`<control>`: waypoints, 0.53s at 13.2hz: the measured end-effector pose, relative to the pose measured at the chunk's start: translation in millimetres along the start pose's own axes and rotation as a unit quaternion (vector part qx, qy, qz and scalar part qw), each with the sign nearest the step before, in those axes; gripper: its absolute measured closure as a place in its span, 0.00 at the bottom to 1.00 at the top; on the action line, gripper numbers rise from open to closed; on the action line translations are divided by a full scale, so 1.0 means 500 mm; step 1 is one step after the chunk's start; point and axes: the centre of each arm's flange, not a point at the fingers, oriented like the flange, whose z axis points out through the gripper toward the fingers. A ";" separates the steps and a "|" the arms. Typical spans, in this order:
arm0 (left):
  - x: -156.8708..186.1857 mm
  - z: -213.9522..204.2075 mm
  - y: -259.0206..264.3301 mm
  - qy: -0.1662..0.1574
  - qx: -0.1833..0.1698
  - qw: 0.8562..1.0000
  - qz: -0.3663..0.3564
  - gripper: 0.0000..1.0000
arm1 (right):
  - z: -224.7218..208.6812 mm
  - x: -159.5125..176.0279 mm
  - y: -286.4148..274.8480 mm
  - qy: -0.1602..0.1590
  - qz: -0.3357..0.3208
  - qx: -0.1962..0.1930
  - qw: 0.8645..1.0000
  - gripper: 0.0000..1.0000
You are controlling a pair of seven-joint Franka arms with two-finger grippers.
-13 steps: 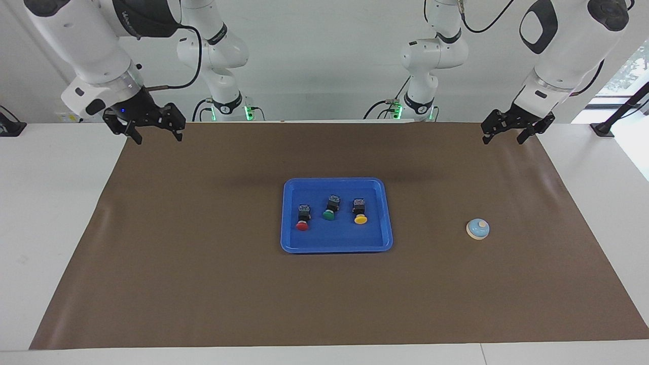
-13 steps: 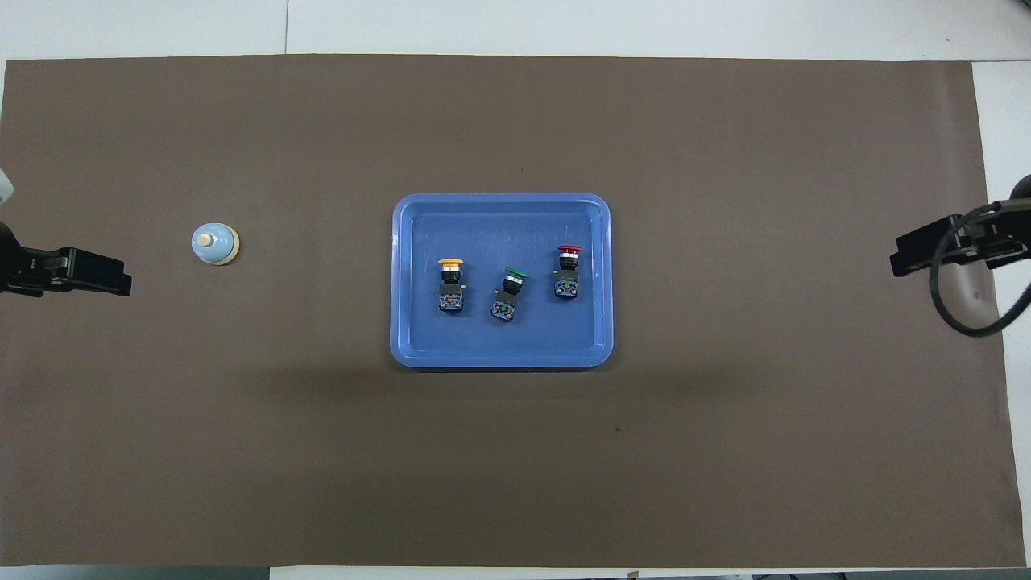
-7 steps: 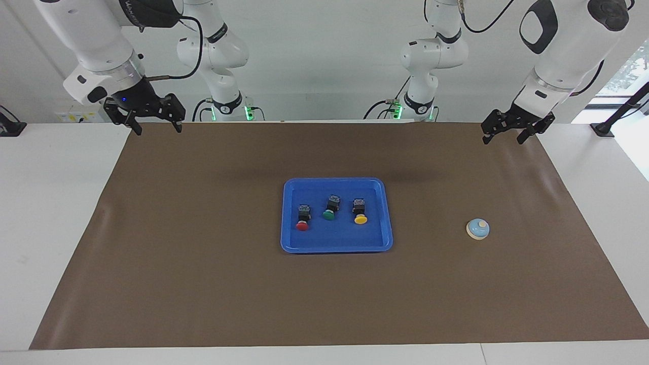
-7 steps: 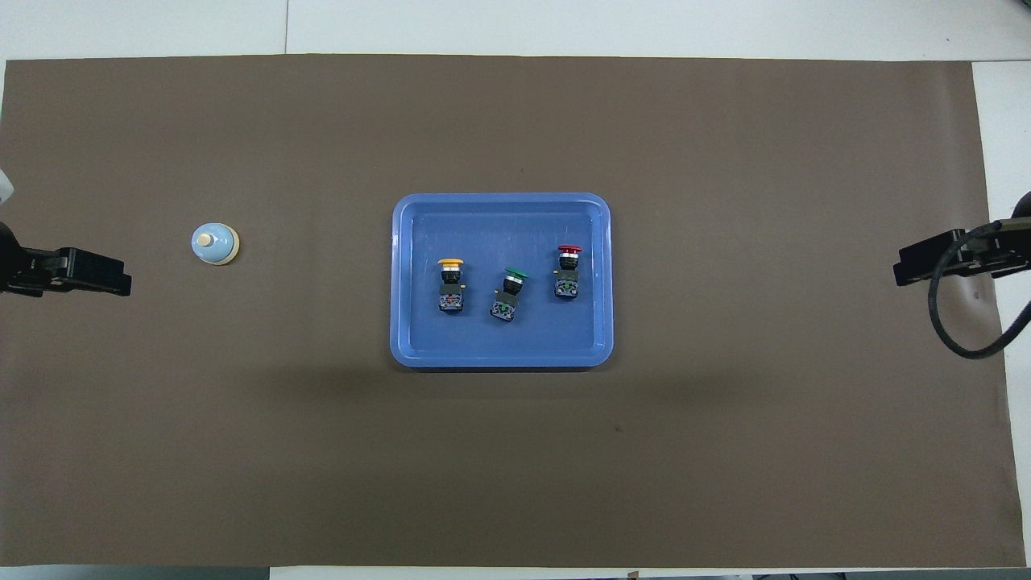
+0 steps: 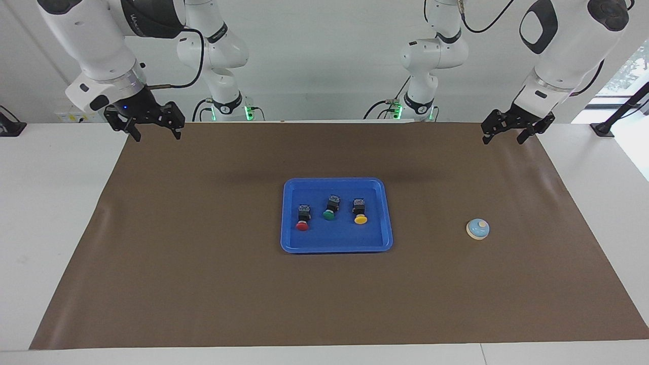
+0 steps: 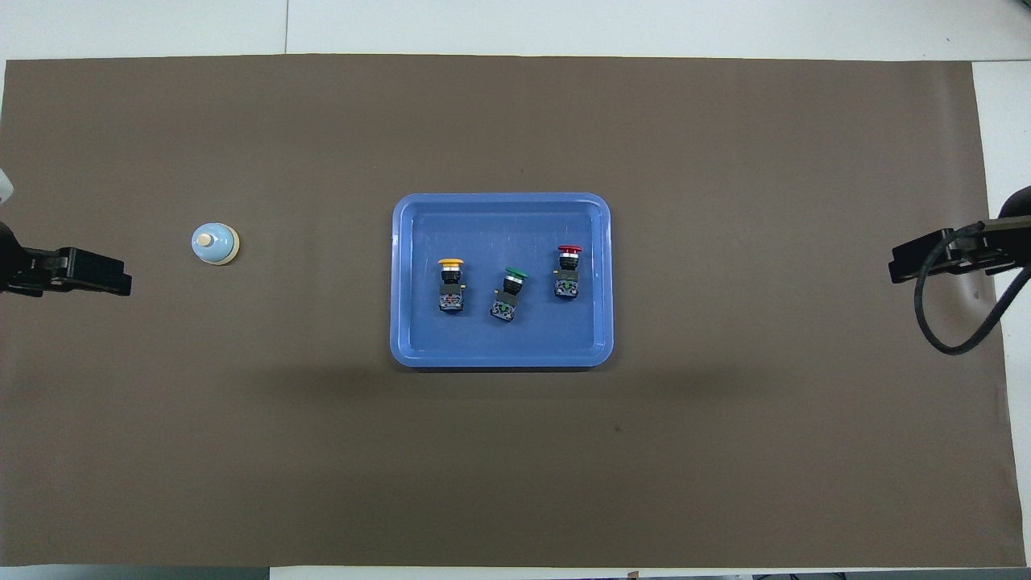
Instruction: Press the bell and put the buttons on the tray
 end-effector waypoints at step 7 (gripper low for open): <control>0.000 0.000 0.000 0.000 0.000 1.000 0.000 0.00 | -0.006 -0.004 0.000 0.003 0.000 0.000 1.000 0.00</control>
